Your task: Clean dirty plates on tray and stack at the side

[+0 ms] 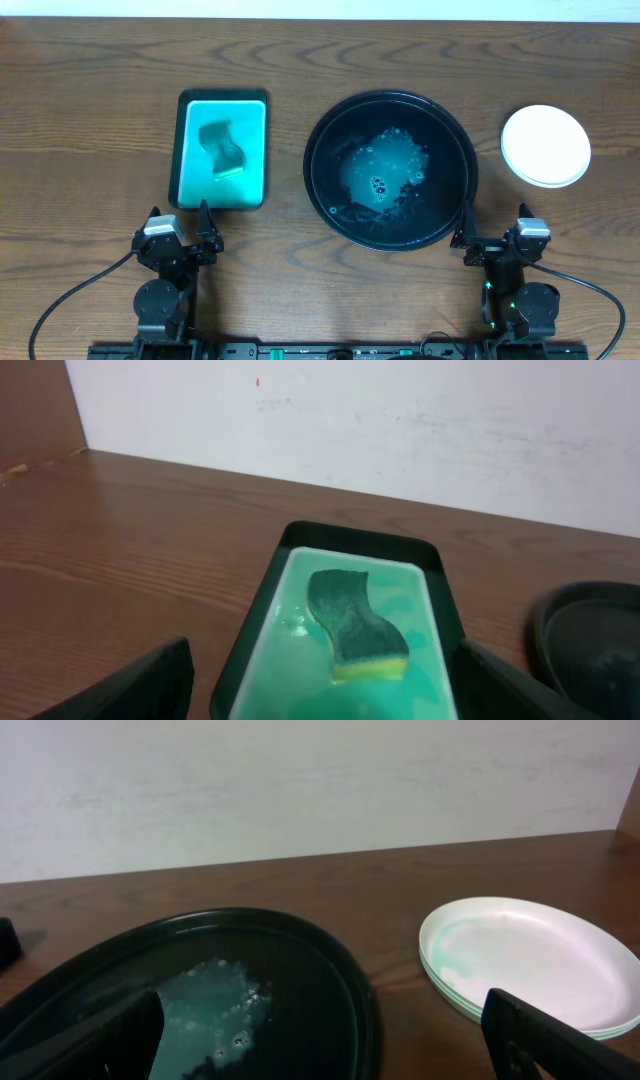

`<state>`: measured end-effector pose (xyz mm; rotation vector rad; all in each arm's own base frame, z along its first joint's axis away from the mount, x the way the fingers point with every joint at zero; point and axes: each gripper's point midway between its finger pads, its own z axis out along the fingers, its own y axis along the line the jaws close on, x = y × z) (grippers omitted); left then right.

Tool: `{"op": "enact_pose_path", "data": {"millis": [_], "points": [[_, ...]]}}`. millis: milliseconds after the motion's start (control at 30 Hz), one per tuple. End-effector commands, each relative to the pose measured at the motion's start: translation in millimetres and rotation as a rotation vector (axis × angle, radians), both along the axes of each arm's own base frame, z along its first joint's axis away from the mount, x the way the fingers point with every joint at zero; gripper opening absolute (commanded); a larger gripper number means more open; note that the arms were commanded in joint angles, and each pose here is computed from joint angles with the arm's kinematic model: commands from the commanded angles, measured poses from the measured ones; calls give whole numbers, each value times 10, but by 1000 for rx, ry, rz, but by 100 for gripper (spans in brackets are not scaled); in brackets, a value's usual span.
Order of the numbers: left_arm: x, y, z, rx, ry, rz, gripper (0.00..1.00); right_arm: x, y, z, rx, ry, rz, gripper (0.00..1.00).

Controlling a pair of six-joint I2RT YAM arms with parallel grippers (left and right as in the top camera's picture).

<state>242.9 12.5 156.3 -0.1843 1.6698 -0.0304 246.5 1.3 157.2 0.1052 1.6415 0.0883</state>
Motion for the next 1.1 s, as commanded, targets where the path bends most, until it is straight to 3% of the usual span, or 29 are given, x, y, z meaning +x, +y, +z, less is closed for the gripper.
{"op": "enact_pose_path", "data": {"millis": [0, 833, 1067], "points": [[5, -5, -189, 13, 44, -7, 82, -3, 36, -1, -10, -1, 16, 99], [5, -5, -188, 13, 43, -7, 82, -4, 32, 3, -12, -2, 14, 99], [5, -5, -188, 13, 43, -7, 82, -4, 48, -8, -239, 1, 40, 99]]}}
